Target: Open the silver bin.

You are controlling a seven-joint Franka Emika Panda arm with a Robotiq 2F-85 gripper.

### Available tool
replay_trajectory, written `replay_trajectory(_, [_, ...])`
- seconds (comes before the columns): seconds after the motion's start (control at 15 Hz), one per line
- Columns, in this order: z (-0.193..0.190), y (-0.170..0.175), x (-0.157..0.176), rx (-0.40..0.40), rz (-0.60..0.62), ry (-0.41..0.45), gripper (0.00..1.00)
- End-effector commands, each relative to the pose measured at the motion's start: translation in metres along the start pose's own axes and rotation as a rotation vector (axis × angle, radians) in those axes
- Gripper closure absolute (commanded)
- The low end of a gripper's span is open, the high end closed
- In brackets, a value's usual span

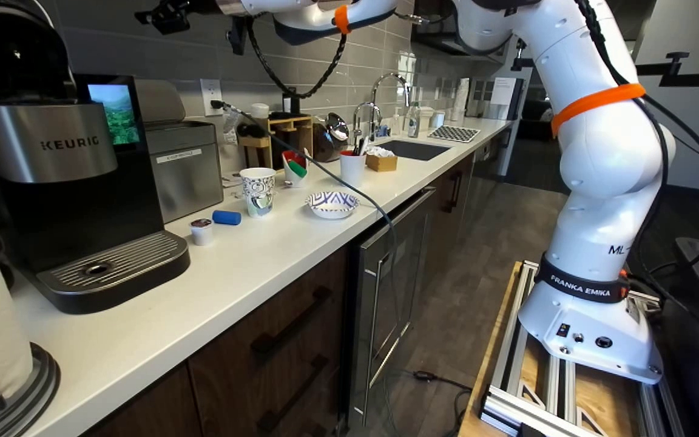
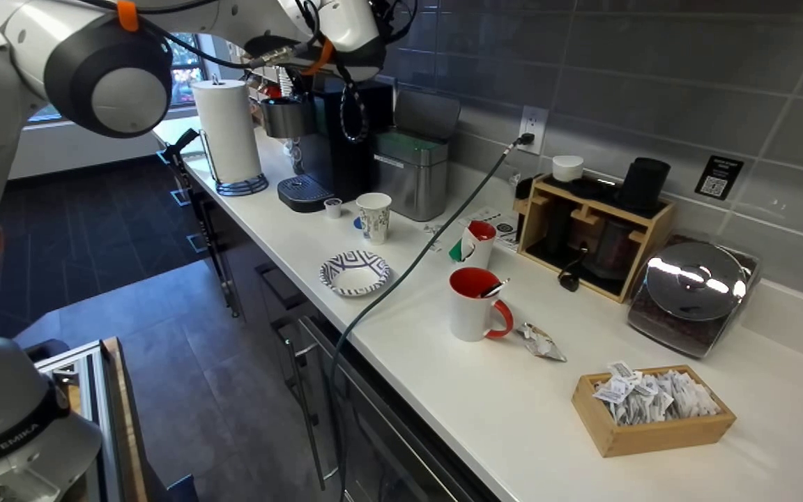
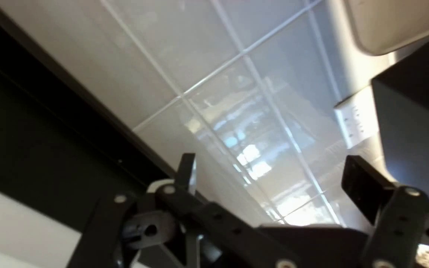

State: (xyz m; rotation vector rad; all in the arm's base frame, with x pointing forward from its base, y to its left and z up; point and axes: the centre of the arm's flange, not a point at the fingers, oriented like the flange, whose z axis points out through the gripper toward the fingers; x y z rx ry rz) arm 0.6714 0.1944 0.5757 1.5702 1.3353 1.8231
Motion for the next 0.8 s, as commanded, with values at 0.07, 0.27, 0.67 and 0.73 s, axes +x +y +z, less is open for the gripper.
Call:
replay_trajectory(0.07, [-0.054,-0.028,-0.012,0.265,-0.013,-0.021,0.0])
replay_trajectory(0.27, [-0.099,-0.043,-0.018,0.452,-0.001,0.007,0.0])
replay_trajectory(0.67, [-0.105,-0.024,-0.002,0.453,0.006,0.129,0.0])
replay_trajectory(0.73, [-0.104,-0.02,-0.005,0.442,0.005,0.122,0.0])
